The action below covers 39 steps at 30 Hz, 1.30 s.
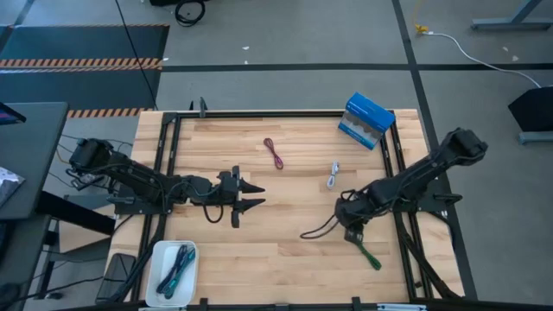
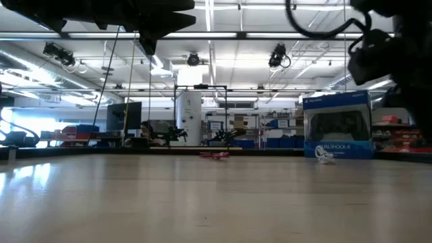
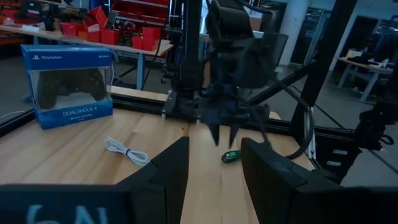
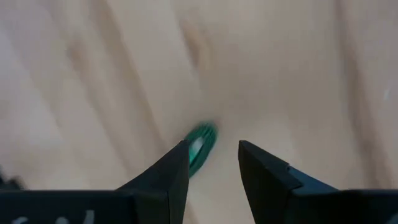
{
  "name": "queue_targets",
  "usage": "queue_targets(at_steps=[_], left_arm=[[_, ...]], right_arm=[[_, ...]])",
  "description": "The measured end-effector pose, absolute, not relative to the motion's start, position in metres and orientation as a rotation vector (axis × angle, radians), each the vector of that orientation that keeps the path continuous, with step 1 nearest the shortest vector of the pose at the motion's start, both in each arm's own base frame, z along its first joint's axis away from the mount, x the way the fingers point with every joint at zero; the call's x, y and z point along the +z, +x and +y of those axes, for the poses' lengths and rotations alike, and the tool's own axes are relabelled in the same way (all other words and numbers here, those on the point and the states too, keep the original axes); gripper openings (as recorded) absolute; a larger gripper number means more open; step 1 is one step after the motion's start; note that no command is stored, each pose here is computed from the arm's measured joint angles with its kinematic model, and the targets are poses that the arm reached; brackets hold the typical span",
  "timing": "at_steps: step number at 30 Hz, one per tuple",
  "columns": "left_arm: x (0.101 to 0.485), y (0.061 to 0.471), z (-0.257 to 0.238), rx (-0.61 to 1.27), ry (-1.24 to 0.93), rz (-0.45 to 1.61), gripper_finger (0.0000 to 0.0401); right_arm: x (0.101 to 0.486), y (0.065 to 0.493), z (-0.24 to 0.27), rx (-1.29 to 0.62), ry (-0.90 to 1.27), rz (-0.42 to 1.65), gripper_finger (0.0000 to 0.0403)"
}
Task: Pick and place USB-C Cables
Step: Put the green charger cable into the white bin
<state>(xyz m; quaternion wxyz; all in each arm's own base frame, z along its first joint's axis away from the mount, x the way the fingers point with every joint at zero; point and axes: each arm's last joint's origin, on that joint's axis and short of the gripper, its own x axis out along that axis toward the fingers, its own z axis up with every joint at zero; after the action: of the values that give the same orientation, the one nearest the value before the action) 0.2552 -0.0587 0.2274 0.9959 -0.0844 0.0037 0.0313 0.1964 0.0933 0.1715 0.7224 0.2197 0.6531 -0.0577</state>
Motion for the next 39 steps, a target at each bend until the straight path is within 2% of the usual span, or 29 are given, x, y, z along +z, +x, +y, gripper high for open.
queue_targets(at_steps=[4, 14, 21, 27, 31, 36, 37, 39], left_arm=[[0.227, 0.255, -0.059, 0.063, -0.194, 0.007, 0.0153], [0.227, 0.255, -0.059, 0.054, -0.196, 0.007, 0.0153], [0.227, 0.255, -0.059, 0.050, -0.196, 0.008, 0.0153], [0.227, 0.255, -0.059, 0.049, -0.196, 0.008, 0.0153], [0.227, 0.255, -0.059, 0.049, -0.196, 0.007, 0.0153], [0.227, 0.255, -0.059, 0.049, -0.196, 0.007, 0.0153], [0.227, 0.255, -0.059, 0.049, -0.196, 0.008, 0.0153], [0.227, 0.255, -0.059, 0.049, -0.196, 0.007, 0.0153]], right_arm=[[0.173, 0.188, 0.107, -0.083, 0.521, 1.497, 0.0165], [0.149, 0.185, 0.129, -0.159, 0.480, 1.581, 0.0263], [0.129, 0.193, 0.138, -0.186, 0.464, 1.603, 0.0274], [0.126, 0.192, 0.135, -0.263, 0.398, 1.589, 0.0228], [0.128, 0.191, 0.133, -0.304, 0.389, 1.550, 0.0159], [0.128, 0.190, 0.131, -0.307, 0.345, 1.553, 0.0040], [0.128, 0.190, 0.131, -0.295, 0.333, 1.554, 0.0024], [0.130, 0.189, 0.131, -0.275, 0.321, 1.549, 0.0019]])
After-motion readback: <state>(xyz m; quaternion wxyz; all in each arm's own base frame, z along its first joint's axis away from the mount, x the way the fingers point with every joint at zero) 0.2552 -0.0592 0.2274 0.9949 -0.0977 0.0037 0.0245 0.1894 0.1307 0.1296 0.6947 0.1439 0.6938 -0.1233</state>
